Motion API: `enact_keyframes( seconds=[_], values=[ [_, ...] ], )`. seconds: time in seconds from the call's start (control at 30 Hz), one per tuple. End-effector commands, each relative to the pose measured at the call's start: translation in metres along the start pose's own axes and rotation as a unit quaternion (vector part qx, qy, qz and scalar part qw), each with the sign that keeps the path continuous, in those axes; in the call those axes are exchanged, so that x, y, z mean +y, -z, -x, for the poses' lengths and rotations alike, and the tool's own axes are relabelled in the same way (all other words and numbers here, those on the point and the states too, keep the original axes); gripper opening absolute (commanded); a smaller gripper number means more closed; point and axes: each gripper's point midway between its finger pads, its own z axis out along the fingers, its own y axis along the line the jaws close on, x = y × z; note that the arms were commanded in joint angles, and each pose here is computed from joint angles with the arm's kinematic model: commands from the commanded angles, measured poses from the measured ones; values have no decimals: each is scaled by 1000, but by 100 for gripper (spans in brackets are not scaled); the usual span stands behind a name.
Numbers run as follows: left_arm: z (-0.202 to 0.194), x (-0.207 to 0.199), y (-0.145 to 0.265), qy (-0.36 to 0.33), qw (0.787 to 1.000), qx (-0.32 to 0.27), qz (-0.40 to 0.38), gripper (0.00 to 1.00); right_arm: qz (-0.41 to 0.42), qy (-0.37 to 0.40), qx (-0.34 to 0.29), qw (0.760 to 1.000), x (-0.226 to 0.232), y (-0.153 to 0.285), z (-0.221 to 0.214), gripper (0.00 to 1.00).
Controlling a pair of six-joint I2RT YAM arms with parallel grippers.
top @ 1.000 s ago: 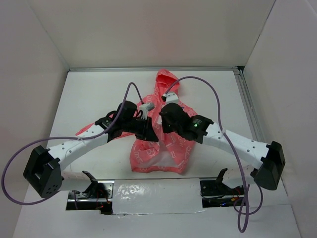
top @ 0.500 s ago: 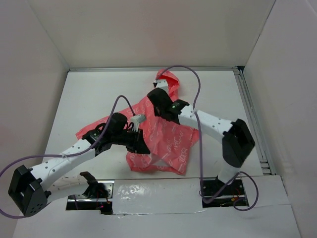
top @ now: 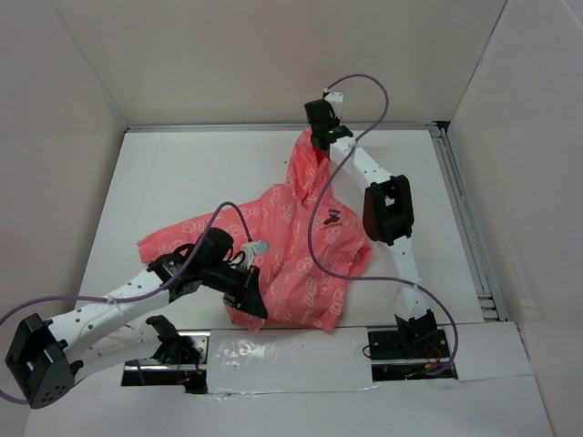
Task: Zip up the jacket
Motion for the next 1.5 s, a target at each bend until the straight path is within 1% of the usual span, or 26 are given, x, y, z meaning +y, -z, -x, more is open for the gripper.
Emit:
enact_keyframes(
  seconds=[0.0,0.07,0.13,0.17,0.2,0.23,0.27,0.3,0.33,0.37,0.47,0.53,0.57,0.6,0.63,0.7,0.8,0.87,1.0,1.03,1.17,1.33,1.37,1.4,1.43,1.47],
  values=[
    [-28,-11,2,47,996,65,-36,0,-29,-67,-66,995,-45,-30,73,0],
    [-25,-5,-1,52,997,61,-19,0,-8,-57,-65,996,-47,-28,76,0],
    [-14,-3,-4,52,998,47,-7,0,63,-48,-58,995,-31,-9,71,0],
    [-2,-2,-6,47,998,36,3,20,111,-33,-30,993,-19,-6,45,0],
    [4,-1,-8,46,998,29,12,35,140,-41,-47,988,-12,10,65,0],
    [12,1,-8,47,998,21,22,47,162,-36,-36,985,-14,30,60,13],
    [19,5,-10,54,998,19,34,95,173,-45,-29,983,-15,40,59,23],
    [34,4,-7,43,998,0,40,99,191,-38,1,981,-14,46,34,46],
    [41,4,-6,39,998,-7,43,99,212,-36,-14,977,-18,69,48,72],
    [54,2,-4,29,998,-23,51,99,218,-35,-10,975,-21,75,44,99],
    [86,-4,5,5,996,-60,69,99,258,-28,15,966,-28,107,30,100],
    [108,8,13,0,990,-91,107,99,282,-31,24,959,-32,131,24,100],
    [125,7,20,-9,987,-112,118,99,272,-32,48,960,-40,133,2,100],
    [142,21,30,4,980,-138,141,99,273,-41,39,960,-46,149,8,100],
    [153,35,30,25,978,-138,155,99,248,-51,41,967,-56,149,2,100],
    [186,62,48,41,964,-177,193,99,226,-62,75,969,-73,159,-25,100],
    [215,112,57,74,949,-176,250,99,153,-95,109,978,-112,160,-59,100],
    [232,137,54,80,948,-163,263,99,124,-108,139,977,-131,161,-85,100],
    [251,165,34,25,957,-144,249,99,127,-120,192,966,-147,159,-121,100],
    [253,172,32,13,956,-140,256,99,128,-120,209,962,-146,157,-134,99],
    [252,216,17,36,945,-108,306,99,171,-119,241,948,-128,156,-155,97],
    [248,240,-2,44,940,-79,329,99,195,-119,268,936,-108,148,-170,93],
    [246,245,-9,46,939,-72,332,94,197,-121,271,934,-105,147,-171,89],
    [243,244,-17,41,941,-61,330,85,196,-120,277,933,-103,143,-174,82],
    [241,247,-20,42,939,-56,336,71,195,-123,279,932,-102,142,-175,70],
    [240,251,-25,48,938,-50,340,38,190,-126,276,934,-102,139,-175,43]
  ],
)
